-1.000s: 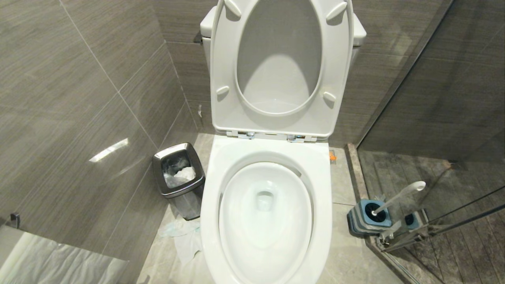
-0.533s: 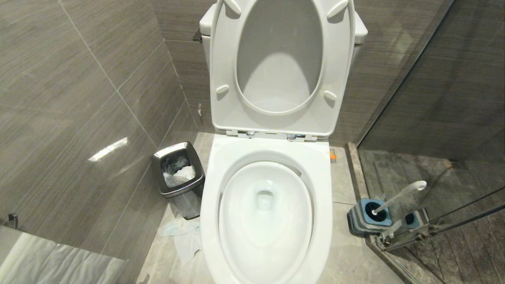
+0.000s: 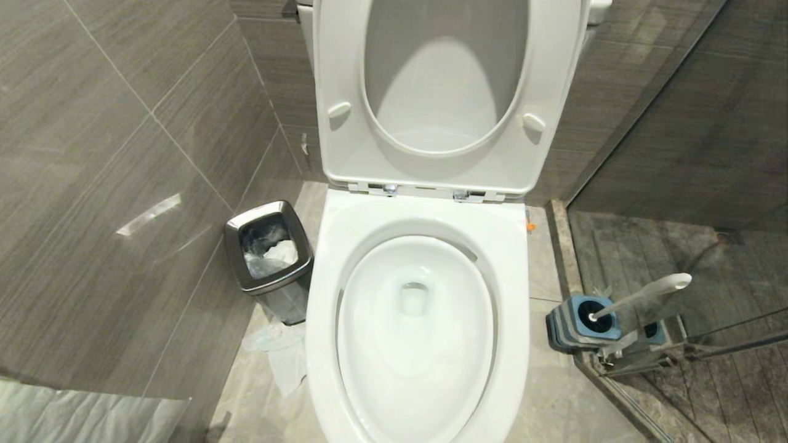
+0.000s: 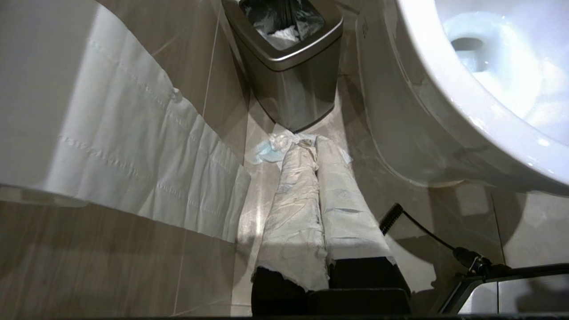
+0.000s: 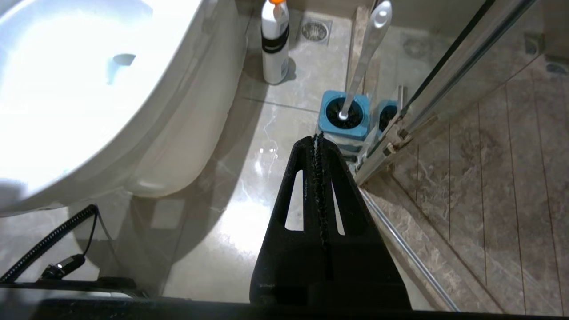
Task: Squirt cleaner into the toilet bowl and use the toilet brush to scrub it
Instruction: Pour in the cleaning agent
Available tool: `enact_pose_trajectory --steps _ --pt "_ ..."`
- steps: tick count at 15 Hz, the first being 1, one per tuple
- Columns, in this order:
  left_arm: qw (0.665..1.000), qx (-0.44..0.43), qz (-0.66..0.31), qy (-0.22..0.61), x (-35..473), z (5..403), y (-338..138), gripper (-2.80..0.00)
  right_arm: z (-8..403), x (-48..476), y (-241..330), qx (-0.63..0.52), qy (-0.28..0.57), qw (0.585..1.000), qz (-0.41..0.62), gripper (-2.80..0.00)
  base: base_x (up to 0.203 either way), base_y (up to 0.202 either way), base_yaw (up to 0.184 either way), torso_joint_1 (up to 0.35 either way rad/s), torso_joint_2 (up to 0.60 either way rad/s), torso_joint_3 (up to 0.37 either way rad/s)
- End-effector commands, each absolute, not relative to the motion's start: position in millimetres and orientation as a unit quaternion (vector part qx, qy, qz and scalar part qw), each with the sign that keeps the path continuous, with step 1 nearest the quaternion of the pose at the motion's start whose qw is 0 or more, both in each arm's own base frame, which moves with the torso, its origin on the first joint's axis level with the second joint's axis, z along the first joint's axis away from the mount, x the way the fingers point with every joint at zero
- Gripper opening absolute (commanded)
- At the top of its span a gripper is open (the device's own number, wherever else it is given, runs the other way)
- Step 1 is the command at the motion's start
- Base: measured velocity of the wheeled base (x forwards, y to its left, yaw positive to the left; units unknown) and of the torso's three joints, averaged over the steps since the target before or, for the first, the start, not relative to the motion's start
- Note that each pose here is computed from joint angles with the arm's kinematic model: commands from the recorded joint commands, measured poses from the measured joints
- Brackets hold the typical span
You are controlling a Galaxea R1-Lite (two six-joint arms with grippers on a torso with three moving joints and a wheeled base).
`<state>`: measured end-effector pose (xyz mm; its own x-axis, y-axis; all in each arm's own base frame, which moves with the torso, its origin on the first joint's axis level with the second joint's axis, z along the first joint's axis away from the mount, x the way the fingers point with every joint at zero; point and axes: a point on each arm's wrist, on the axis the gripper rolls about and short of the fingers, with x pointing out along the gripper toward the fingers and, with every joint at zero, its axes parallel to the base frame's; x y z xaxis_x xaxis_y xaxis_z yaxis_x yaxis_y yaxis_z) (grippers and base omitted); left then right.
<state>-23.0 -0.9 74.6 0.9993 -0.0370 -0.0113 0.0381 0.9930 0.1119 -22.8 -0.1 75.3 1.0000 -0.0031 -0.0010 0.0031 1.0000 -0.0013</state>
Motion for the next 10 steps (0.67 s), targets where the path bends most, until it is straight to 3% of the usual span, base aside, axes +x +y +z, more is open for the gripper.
enact_pose_trajectory --steps 1,10 --pt "0.998 0.057 -0.019 0.005 -22.9 74.5 -0.9 -2.8 74.8 -22.7 -0.1 -0.001 0.002 1.0 -0.002 -2.8 0.0 0.0 0.0 0.005 0.0 -0.195" --pt "0.998 0.057 -0.019 0.005 -22.8 74.7 -0.9 -2.8 74.8 -22.7 -0.1 -0.001 0.002 1.0 -0.002 -2.8 0.0 0.0 0.0 0.004 0.0 -0.198"
